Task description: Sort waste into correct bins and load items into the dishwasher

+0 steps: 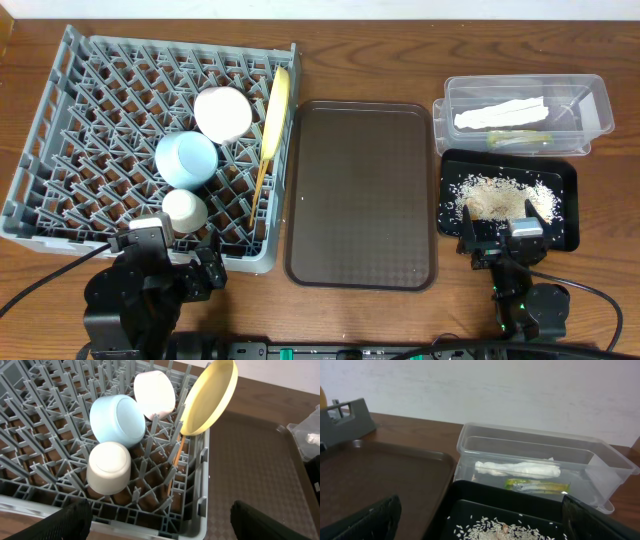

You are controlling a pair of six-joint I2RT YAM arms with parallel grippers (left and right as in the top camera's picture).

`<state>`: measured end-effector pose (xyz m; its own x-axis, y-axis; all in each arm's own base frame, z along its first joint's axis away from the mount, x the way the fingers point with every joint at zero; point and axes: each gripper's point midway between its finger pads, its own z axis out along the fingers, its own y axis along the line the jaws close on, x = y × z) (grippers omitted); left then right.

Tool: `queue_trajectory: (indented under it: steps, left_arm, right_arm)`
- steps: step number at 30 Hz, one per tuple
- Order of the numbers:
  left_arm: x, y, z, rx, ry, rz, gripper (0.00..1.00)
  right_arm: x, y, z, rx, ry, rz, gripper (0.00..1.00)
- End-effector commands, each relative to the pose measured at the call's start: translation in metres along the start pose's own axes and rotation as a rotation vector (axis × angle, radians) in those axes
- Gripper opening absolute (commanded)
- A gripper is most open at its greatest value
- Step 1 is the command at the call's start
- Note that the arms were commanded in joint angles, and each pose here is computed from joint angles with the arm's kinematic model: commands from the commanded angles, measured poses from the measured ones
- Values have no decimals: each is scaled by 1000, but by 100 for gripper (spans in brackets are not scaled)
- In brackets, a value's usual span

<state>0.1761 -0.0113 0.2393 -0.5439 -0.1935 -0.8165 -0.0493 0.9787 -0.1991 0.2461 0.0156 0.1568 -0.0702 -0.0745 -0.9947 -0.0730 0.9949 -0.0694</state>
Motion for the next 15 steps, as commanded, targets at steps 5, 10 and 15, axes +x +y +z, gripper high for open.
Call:
queue_trajectory:
  steps: [5,10,15]
  left_arm:
    - [5,4,1,-17,0,46,91]
    - [25,9,21,-13,-27,49,91]
    - [40,15,59,12,-146,56,91]
  right_arm:
    - [0,3,0,-13,0,-13,99]
    - [0,3,0,-13,-1,-13,99]
    - [0,3,0,-13,0,-13,99]
